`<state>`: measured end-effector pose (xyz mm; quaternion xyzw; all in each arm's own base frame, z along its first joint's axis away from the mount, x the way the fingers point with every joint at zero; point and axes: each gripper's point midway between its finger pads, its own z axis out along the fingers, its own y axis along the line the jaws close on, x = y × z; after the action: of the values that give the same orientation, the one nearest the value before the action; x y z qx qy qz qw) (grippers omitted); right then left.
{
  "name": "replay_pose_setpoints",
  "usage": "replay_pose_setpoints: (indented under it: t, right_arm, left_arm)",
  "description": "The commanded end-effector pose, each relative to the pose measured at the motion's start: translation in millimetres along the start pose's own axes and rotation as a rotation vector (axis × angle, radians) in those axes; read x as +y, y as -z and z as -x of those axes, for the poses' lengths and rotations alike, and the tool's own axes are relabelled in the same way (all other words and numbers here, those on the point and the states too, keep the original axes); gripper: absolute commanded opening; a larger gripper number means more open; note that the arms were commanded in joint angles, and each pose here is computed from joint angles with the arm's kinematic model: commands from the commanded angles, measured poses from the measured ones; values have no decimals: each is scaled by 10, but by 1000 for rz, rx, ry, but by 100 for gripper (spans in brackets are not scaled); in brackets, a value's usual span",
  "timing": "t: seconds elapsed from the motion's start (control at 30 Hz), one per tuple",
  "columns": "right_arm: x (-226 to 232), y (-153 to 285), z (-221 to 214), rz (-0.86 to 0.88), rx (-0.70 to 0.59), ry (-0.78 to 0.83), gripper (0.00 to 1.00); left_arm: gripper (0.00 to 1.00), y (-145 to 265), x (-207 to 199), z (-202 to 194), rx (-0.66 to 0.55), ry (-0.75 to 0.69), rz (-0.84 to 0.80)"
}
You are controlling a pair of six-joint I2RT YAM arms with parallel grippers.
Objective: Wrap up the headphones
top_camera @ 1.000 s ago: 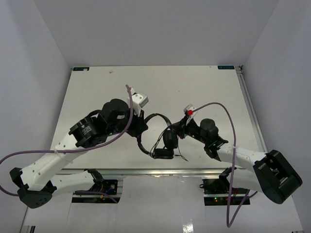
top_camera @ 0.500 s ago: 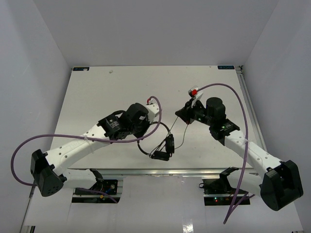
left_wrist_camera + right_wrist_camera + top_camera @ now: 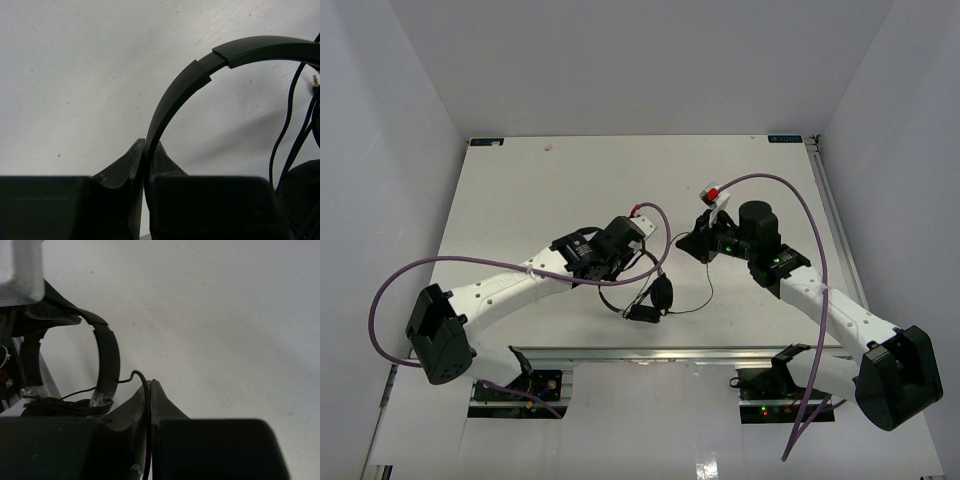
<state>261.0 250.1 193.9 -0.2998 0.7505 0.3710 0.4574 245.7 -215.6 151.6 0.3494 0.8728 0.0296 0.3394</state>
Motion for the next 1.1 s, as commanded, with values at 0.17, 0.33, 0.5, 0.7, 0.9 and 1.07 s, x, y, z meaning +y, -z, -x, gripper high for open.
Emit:
replay_pose_setpoints:
  t: [0.17, 0.33, 0.5, 0.7, 0.9, 1.07]
  right_arm:
    - [455, -62, 30, 145, -45, 16, 8]
    - [666, -84, -53, 188, -49, 15, 8]
    - [864, -164, -155, 214, -30, 31, 8]
    - [1103, -247, -267, 247, -18, 48, 8]
    - [1183, -270, -482, 239, -3, 51, 9]
    - [1212, -271, -704, 233, 21, 57, 11]
  left_arm:
    - [0, -15, 344, 94, 55, 143, 270]
    - [0, -37, 388, 164, 56, 216, 332]
    - [0, -50, 412, 245, 54, 301, 376]
    - [0, -81, 386, 345, 44, 397, 349]
    - [0, -36, 475, 422, -4, 530, 317]
    - [0, 107, 515, 557, -92, 618, 243]
